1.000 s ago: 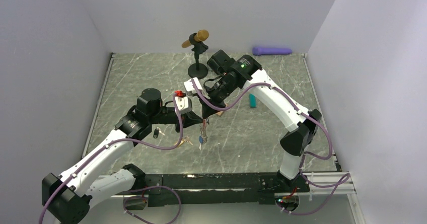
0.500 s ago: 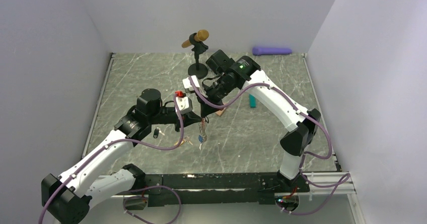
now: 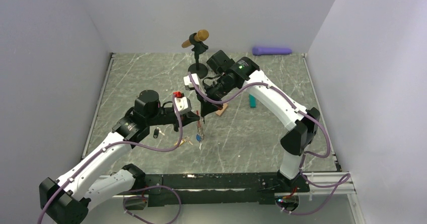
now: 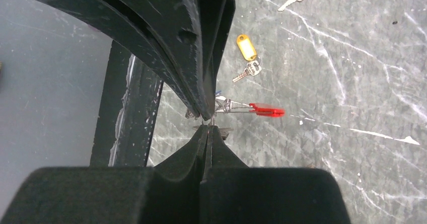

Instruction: Put the keys on the keyring

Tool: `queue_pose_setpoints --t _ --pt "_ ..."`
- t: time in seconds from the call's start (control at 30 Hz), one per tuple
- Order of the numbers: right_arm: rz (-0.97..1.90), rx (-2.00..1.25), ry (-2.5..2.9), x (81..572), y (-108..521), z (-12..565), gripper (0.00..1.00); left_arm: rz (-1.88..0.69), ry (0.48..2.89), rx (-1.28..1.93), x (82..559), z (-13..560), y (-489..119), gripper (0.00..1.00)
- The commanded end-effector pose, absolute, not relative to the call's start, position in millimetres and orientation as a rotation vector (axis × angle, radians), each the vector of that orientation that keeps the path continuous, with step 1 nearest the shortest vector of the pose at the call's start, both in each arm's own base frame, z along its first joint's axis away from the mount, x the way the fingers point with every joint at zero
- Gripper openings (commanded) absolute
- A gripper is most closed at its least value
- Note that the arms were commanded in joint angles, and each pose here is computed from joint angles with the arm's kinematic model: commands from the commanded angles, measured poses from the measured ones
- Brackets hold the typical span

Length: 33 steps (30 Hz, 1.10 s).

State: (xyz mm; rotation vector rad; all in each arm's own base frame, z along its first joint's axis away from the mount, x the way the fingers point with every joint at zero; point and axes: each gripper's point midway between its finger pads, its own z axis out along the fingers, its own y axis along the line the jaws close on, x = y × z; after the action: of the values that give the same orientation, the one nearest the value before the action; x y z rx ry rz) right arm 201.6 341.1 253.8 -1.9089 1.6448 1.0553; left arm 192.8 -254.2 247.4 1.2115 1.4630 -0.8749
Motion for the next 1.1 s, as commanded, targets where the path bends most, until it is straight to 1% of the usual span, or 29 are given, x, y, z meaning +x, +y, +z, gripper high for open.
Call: queue_pose_setpoints --t 0.0,0.57,1.07 --pt "1.023 -1.855 1.644 213 341 258 0.00 -0.845 1.257 1.207 191 292 -259 0.00" --pt "1.162 -1.784 1.612 217 336 274 0.00 -0.860 1.231 1.222 187 291 -260 0.00" --pt "1.351 -1.780 1.433 197 330 304 0.00 -0.898 1.139 1.241 176 299 -262 0.00"
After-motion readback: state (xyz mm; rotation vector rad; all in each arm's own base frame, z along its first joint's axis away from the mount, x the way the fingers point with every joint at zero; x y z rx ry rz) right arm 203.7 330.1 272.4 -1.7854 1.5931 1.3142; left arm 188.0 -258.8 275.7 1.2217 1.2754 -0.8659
